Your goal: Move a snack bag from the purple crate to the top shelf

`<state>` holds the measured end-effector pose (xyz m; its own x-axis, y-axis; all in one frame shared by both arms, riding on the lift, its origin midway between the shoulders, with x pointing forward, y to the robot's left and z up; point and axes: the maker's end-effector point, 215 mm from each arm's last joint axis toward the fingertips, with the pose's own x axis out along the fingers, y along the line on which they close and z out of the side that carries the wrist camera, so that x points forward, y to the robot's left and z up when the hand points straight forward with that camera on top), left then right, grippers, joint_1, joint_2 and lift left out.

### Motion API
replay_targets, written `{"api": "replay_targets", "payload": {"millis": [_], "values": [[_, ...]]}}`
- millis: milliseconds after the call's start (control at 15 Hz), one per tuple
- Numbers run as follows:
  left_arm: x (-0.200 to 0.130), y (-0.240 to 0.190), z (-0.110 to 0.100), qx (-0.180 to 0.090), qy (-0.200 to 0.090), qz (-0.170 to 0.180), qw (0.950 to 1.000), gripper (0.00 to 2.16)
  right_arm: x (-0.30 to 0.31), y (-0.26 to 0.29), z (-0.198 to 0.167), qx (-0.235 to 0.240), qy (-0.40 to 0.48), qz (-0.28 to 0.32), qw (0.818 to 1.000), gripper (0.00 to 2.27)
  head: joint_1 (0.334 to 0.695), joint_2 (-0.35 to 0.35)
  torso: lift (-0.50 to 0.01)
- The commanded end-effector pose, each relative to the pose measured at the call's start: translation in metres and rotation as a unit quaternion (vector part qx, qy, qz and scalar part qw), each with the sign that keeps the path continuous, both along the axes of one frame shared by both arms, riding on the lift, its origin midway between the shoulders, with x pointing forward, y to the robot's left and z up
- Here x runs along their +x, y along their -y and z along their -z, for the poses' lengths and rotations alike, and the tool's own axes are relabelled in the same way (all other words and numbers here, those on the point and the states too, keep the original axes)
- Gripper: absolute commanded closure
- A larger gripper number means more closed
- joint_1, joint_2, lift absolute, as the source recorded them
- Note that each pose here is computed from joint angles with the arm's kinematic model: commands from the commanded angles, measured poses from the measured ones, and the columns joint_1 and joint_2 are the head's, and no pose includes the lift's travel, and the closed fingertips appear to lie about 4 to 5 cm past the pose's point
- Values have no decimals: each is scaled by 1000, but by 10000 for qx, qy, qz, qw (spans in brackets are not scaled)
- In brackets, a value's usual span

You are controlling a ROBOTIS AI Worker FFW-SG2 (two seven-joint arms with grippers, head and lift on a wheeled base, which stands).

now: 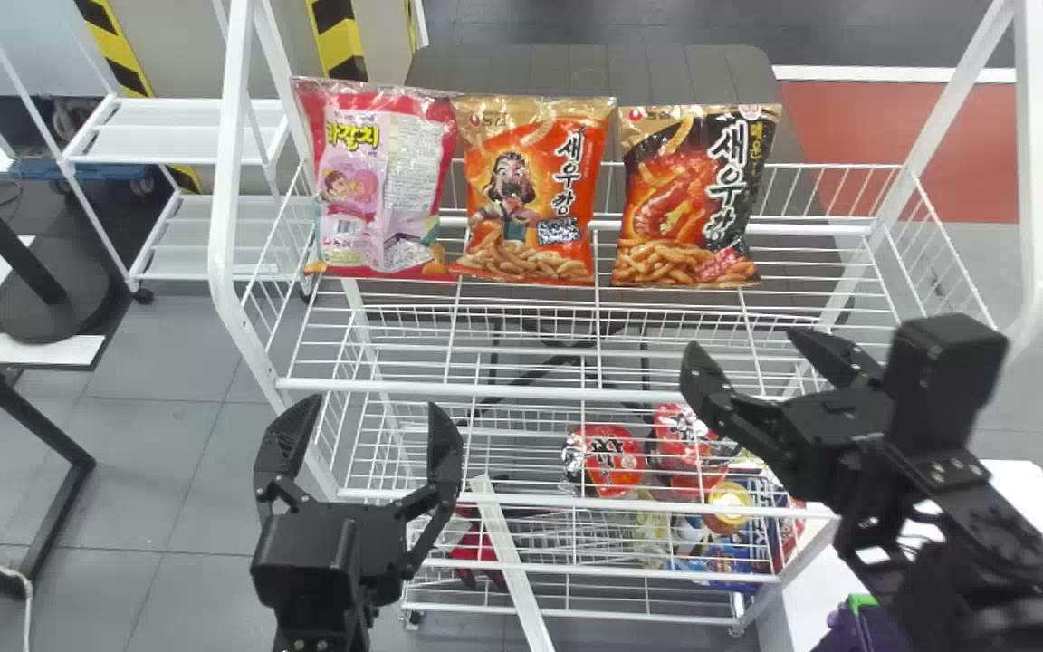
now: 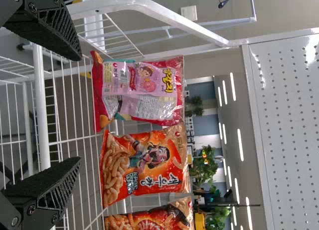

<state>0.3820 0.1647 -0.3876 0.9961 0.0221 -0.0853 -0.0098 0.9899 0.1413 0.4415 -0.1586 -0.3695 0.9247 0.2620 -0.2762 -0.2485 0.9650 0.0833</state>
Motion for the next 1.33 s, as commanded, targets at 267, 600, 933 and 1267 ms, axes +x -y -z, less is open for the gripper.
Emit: {"api": "replay_targets", "payload": {"millis": [267, 600, 933, 1267], "values": [[0, -3, -7, -213, 6, -8, 9998, 100, -49, 50, -20, -108, 756, 106, 9970, 110, 695, -29, 0], [-2, -22, -46, -592, 209, -201, 9978, 100, -69, 71, -23, -85, 850, 67, 9963, 113, 695, -71, 0], [-5, -23, -46, -690, 152, -280, 9971, 103, -68, 72, -36, 8, 923, 63, 9957, 130, 695, -74, 0], [-6, -24, -46, -636, 168, -314, 9973, 103, -67, 67, -32, 41, 814, 39, 9967, 130, 695, -62, 0]]}}
